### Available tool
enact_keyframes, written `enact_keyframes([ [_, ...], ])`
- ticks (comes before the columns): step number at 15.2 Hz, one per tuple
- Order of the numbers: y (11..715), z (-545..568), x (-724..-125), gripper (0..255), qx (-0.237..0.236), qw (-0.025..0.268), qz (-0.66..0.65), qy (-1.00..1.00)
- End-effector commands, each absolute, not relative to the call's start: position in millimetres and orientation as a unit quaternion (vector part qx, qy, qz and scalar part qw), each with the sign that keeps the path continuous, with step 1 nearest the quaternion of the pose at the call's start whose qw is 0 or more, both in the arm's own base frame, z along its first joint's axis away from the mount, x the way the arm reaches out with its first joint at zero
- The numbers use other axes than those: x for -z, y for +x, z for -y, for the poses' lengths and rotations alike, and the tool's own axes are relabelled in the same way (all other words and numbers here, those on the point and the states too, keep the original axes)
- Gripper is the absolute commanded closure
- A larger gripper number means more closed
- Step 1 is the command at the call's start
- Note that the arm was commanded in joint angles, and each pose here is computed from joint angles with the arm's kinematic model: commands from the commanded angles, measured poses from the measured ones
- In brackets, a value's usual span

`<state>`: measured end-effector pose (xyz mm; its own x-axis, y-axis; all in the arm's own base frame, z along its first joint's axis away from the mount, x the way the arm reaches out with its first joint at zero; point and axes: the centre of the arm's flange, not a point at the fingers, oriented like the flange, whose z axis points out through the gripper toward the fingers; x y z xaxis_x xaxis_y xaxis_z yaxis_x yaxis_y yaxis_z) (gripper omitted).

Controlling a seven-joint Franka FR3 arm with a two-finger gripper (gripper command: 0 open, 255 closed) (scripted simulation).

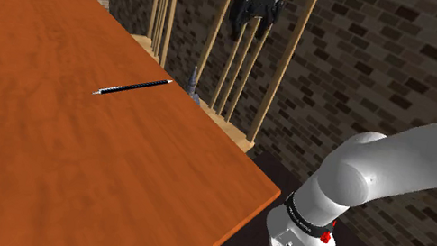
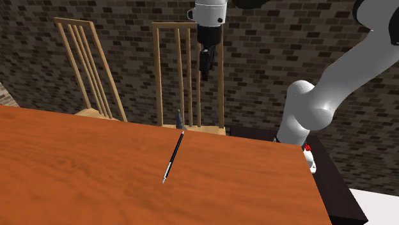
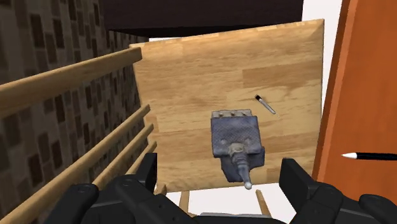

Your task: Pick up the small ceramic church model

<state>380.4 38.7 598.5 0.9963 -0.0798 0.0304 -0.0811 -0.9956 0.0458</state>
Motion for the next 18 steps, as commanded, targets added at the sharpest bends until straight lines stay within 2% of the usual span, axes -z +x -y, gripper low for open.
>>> enact_keyframes([
  [1,405.1,-46.3,-578.4,0,0.012,0.015,0.085,0.996],
  [11,520.5,-62.0,-476.9,0,0.137,-0.025,0.288,0.948],
  [18,522.8,-61.9,-442.8,0,0.139,-0.026,0.292,0.946],
])
